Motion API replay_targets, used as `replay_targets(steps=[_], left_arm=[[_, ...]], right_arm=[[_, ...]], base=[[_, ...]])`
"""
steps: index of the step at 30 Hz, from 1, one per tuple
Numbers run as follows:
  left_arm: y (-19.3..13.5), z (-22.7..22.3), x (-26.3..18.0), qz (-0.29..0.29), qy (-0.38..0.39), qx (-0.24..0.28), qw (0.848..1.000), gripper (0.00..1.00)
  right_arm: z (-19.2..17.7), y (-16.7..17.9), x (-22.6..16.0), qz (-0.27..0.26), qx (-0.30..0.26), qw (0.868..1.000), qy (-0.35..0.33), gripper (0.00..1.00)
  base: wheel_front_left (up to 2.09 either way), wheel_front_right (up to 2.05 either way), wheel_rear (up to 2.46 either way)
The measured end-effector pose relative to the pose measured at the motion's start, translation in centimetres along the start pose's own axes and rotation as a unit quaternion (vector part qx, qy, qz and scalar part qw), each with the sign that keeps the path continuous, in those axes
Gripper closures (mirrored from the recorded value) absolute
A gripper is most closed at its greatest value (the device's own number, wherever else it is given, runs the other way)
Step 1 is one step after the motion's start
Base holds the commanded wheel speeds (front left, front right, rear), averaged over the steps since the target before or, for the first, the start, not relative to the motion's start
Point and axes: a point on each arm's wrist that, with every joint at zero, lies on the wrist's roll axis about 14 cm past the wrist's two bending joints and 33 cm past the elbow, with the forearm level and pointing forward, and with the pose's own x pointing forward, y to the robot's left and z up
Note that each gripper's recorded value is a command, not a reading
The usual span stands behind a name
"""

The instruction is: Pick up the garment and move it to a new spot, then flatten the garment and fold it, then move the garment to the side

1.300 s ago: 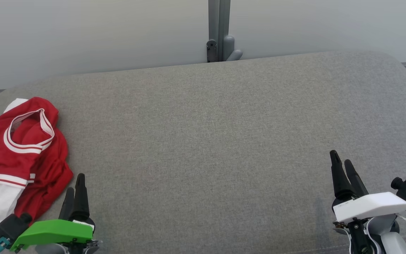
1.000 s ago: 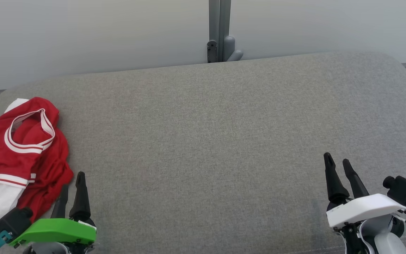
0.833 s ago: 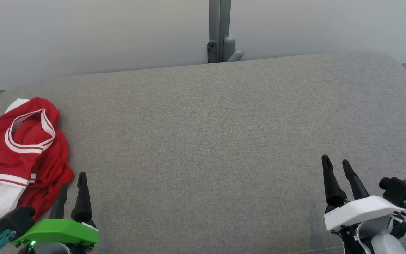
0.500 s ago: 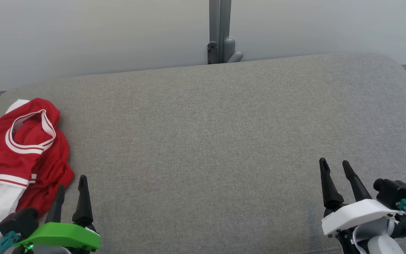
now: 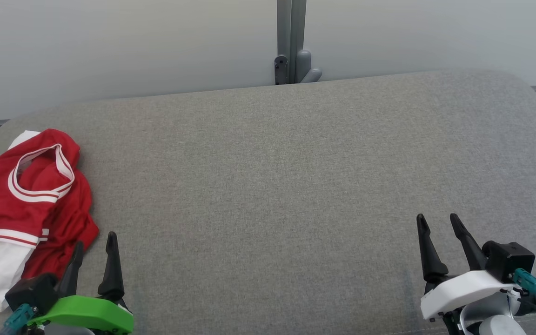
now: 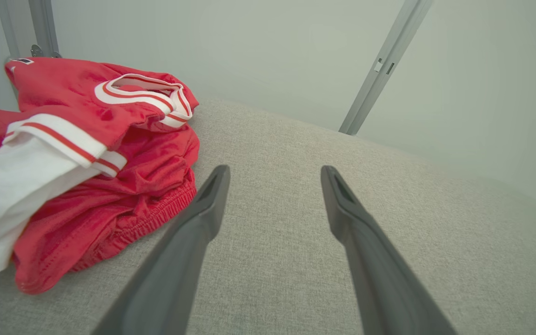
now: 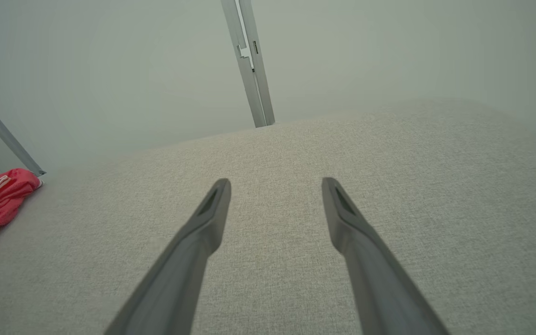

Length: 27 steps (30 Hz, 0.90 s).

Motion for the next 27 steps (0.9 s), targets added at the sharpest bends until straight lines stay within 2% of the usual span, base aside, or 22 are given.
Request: replay_targets(steps=[27], left_arm=[[0.8, -1.1, -0.7, -0.004, 0.010, 0.091, 0.996, 0.00]], right_arm=[[0.3, -0.8, -0.6, -0.004, -0.085, 0.996, -0.014, 0.00]], base=[[0.00, 0.00, 0.00]])
